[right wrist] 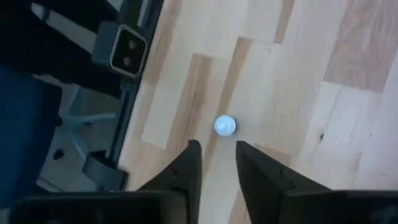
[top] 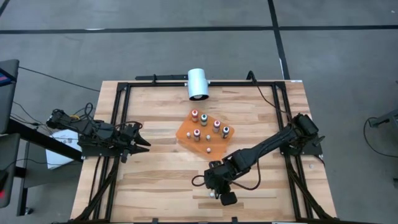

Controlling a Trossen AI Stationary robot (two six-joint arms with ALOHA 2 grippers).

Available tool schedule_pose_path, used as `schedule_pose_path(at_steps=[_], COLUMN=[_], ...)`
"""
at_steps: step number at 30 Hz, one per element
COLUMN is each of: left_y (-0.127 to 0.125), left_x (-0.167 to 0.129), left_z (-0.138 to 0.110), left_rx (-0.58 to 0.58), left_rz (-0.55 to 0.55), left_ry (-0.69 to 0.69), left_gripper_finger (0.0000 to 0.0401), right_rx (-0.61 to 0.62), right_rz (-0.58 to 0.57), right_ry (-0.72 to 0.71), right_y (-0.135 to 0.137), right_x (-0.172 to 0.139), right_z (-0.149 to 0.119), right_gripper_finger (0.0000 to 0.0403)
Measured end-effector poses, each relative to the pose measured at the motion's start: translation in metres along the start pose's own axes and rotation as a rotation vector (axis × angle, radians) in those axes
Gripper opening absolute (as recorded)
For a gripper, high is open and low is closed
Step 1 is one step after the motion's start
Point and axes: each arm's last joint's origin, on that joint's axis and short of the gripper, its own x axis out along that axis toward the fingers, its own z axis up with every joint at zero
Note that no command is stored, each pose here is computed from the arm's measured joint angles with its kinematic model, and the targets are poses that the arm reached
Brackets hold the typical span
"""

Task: Pick & Place food coloring
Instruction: Put the small black food coloring bottle into the bin

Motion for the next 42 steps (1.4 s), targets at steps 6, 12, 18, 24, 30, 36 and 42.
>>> schedule_pose_path(at_steps=[6,12,18,24,30,36,42], left_y=[0.001,0.001,0.0,0.001,0.0,0.0,0.0], left_x=[0.0,0.0,0.0,0.0,0.0,0.0,0.0], left_z=[-0.002,-0.002,-0.002,-0.003,-0.003,-0.003,-0.003], left_rx=[-0.006,-0.009,-0.01,-0.011,-0.013,-0.014,-0.018], left_rz=[0.006,-0.004,-0.008,-0.008,-0.021,-0.022,-0.022], left_ry=[0.016,0.026,0.028,0.032,0.039,0.04,0.04], left_gripper_finger=[0.0122,0.0122,0.0122,0.0122,0.0122,0.0122,0.0122], right_rx=[-0.042,-0.045,-0.041,-0.039,-0.044,-0.034,-0.036], right_rz=[-0.003,-0.004,-0.012,-0.032,-0.022,-0.053,-0.056], right_ry=[0.015,0.049,0.06,0.046,0.029,0.046,0.039], right_y=[0.003,0.003,0.001,-0.001,-0.004,-0.008,-0.008], right_x=[0.002,0.02,0.026,0.026,0.042,0.044,0.044], right_z=[-0.002,-0.005,-0.006,-0.004,-0.002,-0.004,-0.004], right_gripper_finger=[0.0122,0.0142,0.0145,0.0141,0.0153,0.0177,0.0185])
